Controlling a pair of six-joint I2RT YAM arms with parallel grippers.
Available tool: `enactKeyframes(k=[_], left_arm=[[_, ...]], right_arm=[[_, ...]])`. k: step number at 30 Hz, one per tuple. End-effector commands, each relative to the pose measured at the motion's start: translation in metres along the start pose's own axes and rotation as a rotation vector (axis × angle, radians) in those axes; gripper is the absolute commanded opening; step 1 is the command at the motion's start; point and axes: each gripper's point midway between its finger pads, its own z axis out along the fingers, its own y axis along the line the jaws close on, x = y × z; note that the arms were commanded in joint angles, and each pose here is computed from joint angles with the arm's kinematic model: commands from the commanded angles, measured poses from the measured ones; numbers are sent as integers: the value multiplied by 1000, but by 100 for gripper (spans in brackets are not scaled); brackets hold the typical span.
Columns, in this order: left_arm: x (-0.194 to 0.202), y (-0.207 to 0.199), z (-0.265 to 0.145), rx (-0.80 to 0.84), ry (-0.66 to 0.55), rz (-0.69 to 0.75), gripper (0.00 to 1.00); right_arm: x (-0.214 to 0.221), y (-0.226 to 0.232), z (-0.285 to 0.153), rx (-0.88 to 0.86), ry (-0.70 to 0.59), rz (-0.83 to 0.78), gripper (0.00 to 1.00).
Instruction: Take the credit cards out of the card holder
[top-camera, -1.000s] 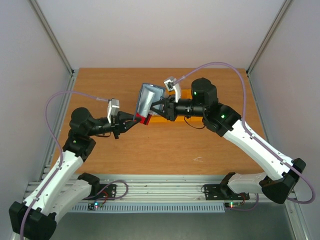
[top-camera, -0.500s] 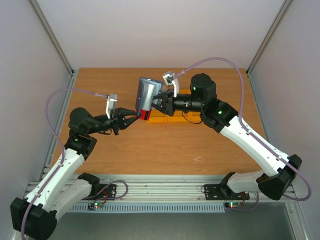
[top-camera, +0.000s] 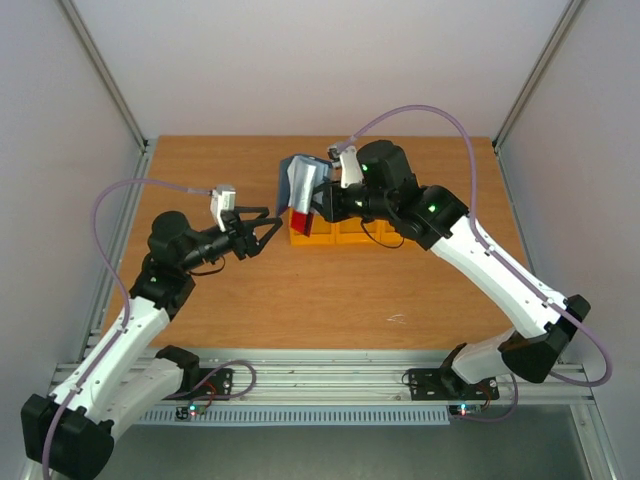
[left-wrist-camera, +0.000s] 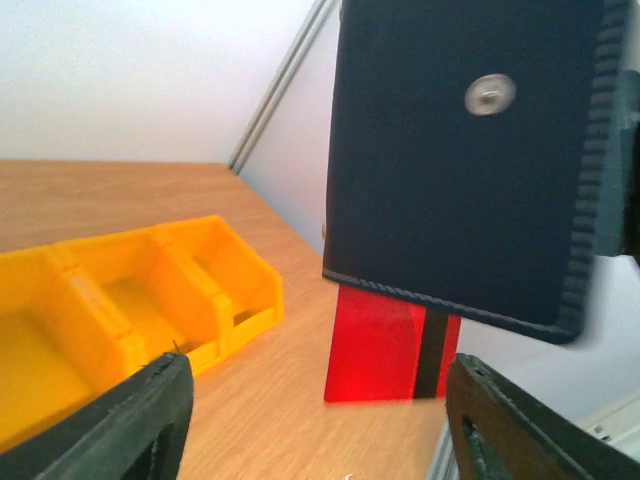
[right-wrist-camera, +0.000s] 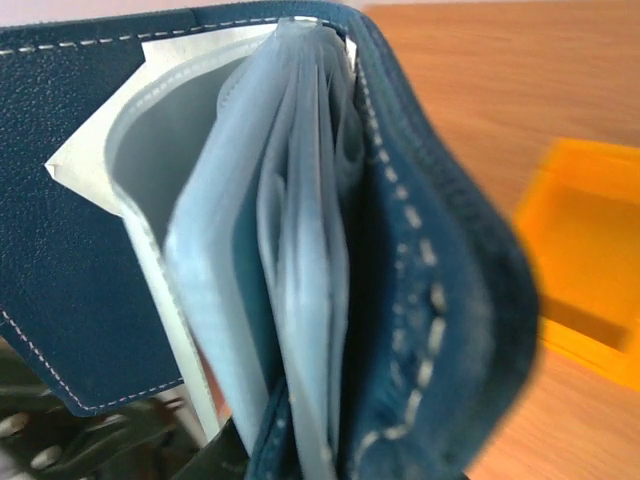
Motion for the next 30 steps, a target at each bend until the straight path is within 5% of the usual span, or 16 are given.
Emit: enactKeyframes(k=[1,5,24,27,30], left_arm=[[32,27,1,-88,89,62,75],[39,31,5,-72,114,71,99],[59,87,8,-293,136,-28,99],[62,94,2,-340,142,-32,84],[64,88,1,-307,149,-29,57]], right_arm=[[24,-58,-15,441,68,50,1],[41,-66,1,584,164,-5,1],[76,-1,75,318,323,-71,1],[75,-3,68,310,324,-100,1],[74,-1,58,242,313,-68,1]])
